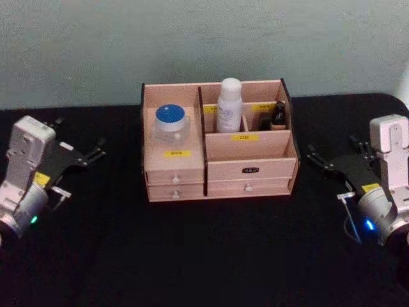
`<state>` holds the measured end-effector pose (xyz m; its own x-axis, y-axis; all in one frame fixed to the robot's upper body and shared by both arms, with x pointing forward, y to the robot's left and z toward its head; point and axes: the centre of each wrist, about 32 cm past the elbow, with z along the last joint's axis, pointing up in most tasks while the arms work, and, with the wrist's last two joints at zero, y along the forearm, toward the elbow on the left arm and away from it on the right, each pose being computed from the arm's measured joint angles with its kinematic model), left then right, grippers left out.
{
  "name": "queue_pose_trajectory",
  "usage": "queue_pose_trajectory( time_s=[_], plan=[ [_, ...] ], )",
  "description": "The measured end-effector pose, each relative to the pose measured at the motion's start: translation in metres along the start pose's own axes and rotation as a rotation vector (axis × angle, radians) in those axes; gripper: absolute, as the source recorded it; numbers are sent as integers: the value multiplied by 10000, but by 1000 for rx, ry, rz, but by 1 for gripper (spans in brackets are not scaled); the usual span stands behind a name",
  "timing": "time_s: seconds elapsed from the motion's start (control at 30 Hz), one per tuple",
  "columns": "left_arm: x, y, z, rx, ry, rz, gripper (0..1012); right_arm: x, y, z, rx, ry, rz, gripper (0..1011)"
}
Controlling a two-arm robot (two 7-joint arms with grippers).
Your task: Pick up the facial cleanser and watermelon frost from the table and place them into the tiered storage box.
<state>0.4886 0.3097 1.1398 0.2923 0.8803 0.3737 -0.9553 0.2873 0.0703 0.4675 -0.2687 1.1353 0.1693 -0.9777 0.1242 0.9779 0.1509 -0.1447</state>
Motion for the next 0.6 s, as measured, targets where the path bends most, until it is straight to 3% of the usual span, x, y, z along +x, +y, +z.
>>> queue_pose_trajectory(
  time_s=[0.6],
  plan=[
    [0,0,0,0,0,0,1001,-5,2,-28,-17,1,-3,1000]
  ],
)
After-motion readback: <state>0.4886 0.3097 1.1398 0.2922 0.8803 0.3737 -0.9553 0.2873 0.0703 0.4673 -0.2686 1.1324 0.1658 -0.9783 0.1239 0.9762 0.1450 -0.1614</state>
